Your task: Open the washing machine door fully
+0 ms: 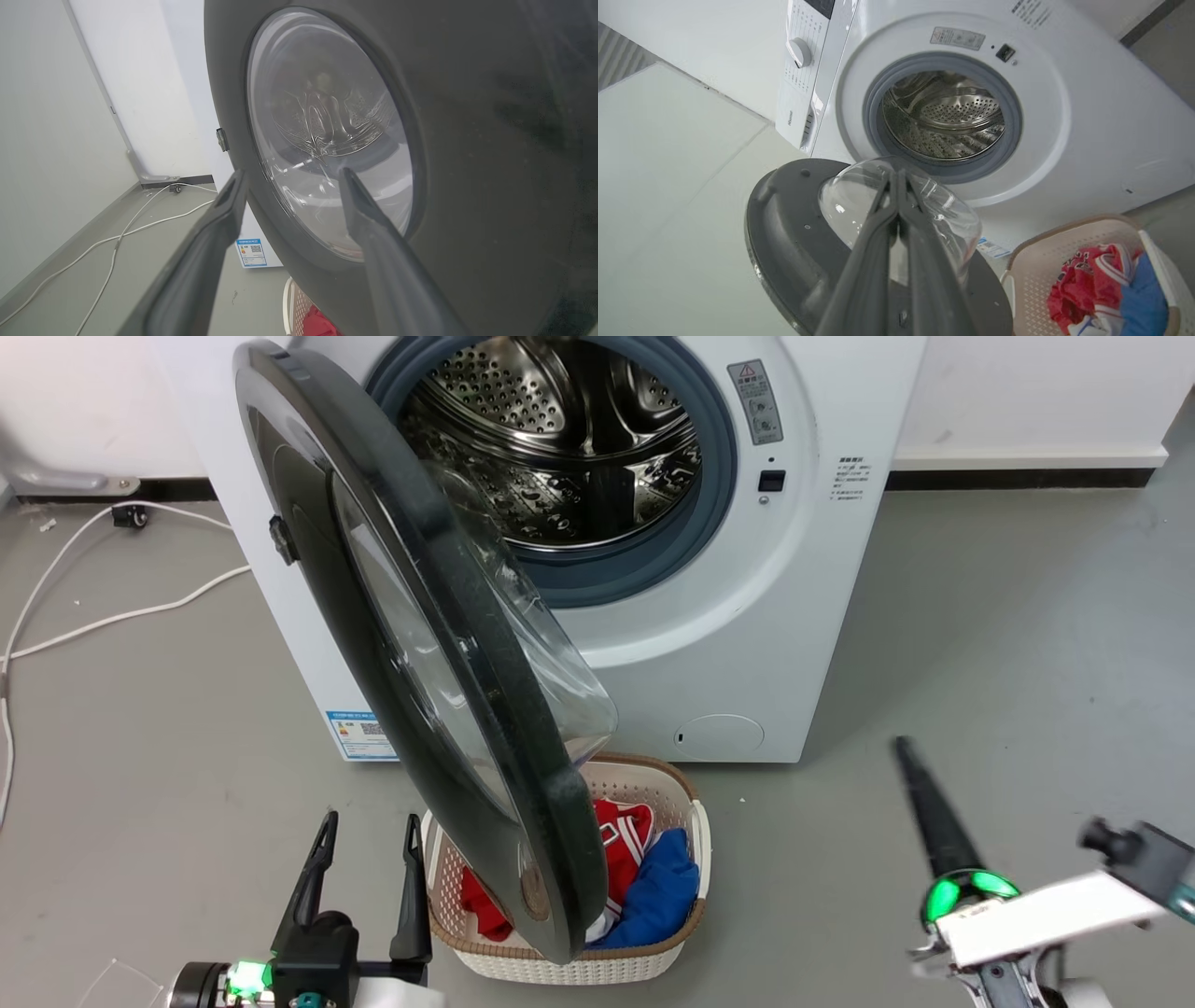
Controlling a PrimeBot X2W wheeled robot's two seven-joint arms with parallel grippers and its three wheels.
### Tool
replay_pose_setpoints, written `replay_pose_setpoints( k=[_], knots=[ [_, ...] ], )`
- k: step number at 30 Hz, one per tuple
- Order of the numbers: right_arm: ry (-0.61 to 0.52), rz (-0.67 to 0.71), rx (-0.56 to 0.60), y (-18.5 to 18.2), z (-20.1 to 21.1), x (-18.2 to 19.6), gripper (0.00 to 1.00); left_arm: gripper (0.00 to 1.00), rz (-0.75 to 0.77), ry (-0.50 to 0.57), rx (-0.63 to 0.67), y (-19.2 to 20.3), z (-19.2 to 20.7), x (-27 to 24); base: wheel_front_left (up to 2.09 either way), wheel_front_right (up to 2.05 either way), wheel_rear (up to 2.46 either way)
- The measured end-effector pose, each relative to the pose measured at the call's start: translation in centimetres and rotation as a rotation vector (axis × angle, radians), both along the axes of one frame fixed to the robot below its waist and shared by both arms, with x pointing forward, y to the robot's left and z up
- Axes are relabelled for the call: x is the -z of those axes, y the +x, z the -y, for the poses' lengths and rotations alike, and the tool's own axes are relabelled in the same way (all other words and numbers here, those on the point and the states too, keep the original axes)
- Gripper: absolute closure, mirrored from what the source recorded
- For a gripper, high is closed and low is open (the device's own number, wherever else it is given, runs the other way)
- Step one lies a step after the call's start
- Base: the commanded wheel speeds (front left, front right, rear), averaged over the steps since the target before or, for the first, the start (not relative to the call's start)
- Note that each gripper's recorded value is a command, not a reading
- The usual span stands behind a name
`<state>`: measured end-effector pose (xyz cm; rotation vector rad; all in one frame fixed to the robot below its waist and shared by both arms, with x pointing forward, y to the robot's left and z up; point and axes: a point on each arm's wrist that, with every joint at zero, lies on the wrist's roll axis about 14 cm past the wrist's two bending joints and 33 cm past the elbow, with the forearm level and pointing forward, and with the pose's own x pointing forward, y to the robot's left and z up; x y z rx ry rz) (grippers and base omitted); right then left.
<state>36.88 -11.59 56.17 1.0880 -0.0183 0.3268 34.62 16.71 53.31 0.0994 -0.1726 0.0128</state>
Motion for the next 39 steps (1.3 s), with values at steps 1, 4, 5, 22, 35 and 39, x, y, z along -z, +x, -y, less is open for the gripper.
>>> replay_pose_setpoints(
  k=[1,4,5,22,35,39],
  knots=[
    [-0.038,0.032,0.056,0.0,0.9,-0.2,1.00,0.00,0.002,0.000,0.000,0.0,0.0,-0.1,0.00,0.00,0.00],
    [-0.254,0.133,0.159,-0.3,2.6,-0.3,1.00,0.00,0.002,0.002,-0.002,-0.2,0.0,-0.1,0.00,0.00,0.00],
    [-0.313,0.149,0.187,-0.3,3.3,-0.3,1.00,0.00,0.001,0.003,-0.005,-0.3,-0.1,0.0,0.00,0.00,0.00],
    [-0.992,0.268,0.395,-2.6,6.0,-0.6,1.00,0.00,0.002,0.004,-0.011,-0.4,-0.2,0.0,0.00,0.00,0.00],
    [-0.927,0.189,0.331,-3.3,5.1,2.1,0.00,0.00,0.000,0.002,-0.018,-0.6,-0.3,0.1,0.00,0.00,0.00],
    [-0.925,0.186,0.327,-3.3,5.0,2.2,0.00,0.00,-0.001,0.000,-0.023,-0.7,-0.5,0.1,0.00,0.00,0.00]
  ],
)
